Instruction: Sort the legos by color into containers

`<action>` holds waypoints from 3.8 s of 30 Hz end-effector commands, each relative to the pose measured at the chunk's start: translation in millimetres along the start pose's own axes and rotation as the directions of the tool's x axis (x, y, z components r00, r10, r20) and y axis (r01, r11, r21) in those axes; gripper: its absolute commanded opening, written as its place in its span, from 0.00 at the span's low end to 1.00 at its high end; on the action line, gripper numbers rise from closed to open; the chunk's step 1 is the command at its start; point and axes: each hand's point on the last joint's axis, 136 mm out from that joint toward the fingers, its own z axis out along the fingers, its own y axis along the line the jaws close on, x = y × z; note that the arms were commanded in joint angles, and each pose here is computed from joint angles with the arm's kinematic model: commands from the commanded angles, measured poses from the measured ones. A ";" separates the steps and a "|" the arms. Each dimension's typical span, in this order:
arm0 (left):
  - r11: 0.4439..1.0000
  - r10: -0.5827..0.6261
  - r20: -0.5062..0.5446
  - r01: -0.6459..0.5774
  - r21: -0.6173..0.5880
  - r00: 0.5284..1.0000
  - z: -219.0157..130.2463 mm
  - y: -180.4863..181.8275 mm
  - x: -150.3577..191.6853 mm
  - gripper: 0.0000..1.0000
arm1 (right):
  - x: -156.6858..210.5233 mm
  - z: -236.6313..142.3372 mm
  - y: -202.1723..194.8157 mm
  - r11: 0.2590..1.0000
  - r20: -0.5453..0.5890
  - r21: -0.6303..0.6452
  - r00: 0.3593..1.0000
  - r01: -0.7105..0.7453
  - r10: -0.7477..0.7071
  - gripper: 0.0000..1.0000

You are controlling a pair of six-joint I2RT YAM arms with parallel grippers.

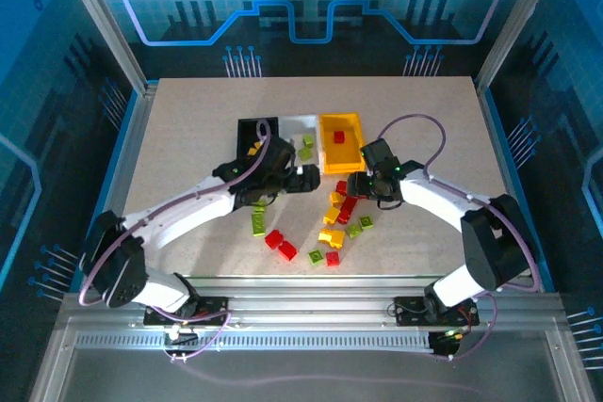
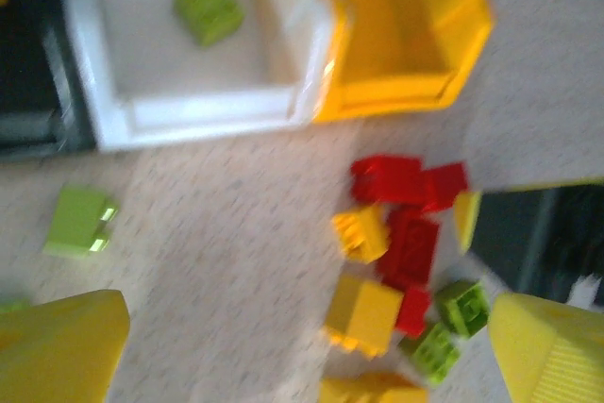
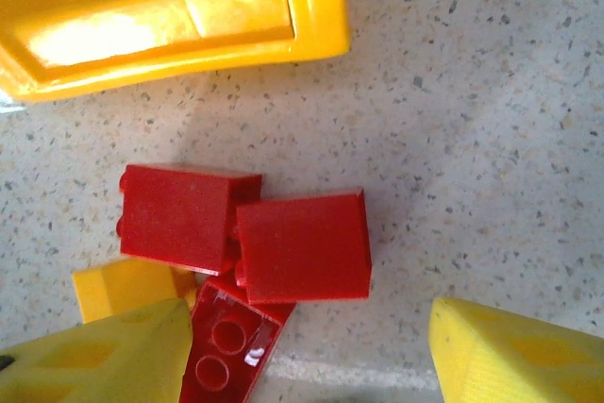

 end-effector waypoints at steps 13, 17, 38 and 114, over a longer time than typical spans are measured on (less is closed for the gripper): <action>0.994 -0.090 0.049 0.093 -0.061 0.995 -29.2 46.2 29.6 0.99 | -5.2 22.6 -31.2 0.986 -0.031 0.163 0.999 -0.037 0.042 0.56; 0.994 -0.085 0.050 0.088 -0.070 0.995 -30.1 48.7 30.6 0.99 | -5.7 20.1 -37.1 0.985 -0.019 0.165 0.999 -0.046 0.049 0.56; 0.986 -0.083 0.057 0.090 -0.143 0.995 -34.2 70.4 37.2 0.99 | -33.8 -21.0 13.2 0.998 0.065 -0.022 0.997 0.051 -0.050 0.37; 0.995 0.094 -0.014 -0.094 -0.027 0.996 28.3 -51.1 -26.8 0.28 | -40.3 -43.0 -12.1 0.993 0.158 0.016 0.981 -0.113 0.109 0.77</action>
